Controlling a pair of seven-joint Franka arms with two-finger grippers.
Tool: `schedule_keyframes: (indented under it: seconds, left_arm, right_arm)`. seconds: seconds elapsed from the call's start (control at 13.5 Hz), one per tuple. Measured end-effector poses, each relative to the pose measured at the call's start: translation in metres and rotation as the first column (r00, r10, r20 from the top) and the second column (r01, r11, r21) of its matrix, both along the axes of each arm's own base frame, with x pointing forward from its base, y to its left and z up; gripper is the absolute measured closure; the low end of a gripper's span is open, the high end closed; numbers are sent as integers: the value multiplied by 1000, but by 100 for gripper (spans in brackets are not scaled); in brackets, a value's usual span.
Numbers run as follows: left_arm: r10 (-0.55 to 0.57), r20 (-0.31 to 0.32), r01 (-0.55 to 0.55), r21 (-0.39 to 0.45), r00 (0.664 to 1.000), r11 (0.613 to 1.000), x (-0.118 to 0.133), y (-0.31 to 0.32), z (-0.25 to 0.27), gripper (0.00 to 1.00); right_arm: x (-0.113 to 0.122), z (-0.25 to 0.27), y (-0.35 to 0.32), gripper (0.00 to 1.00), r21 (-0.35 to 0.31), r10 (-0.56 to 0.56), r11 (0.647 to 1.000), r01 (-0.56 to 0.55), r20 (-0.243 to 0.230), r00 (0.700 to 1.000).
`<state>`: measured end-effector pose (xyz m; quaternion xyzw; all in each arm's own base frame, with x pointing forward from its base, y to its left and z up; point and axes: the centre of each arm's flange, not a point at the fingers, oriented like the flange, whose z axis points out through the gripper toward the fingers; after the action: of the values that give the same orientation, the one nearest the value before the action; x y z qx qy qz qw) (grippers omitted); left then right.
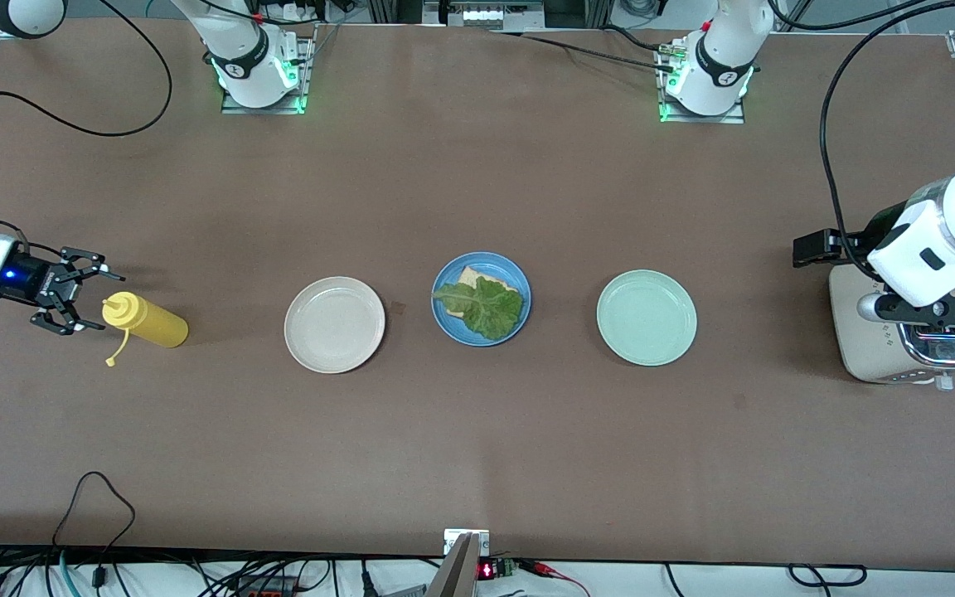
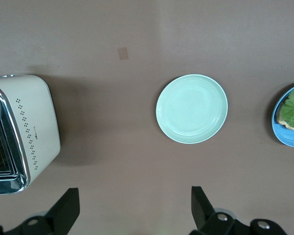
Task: Make sandwich in blue plate with both arms
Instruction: 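Grasp the yellow squeeze bottle with the right gripper and lift it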
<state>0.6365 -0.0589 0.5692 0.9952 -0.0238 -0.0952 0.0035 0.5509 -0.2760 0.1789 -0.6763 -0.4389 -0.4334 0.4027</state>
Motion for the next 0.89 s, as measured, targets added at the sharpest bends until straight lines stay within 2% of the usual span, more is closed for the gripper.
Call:
schedule_keyframes:
  seconds: [0.52, 0.89]
  left_arm:
    - [-3, 0, 3, -1, 1000, 1000, 0, -2, 0, 0]
    - [-2, 0, 2, -1, 1000, 1000, 0, -1, 0, 0]
  right_arm:
    - [9, -19, 23, 0, 58, 10, 998, -11, 15, 1000]
    - [16, -32, 25, 0, 72, -2, 997, -1, 34, 999]
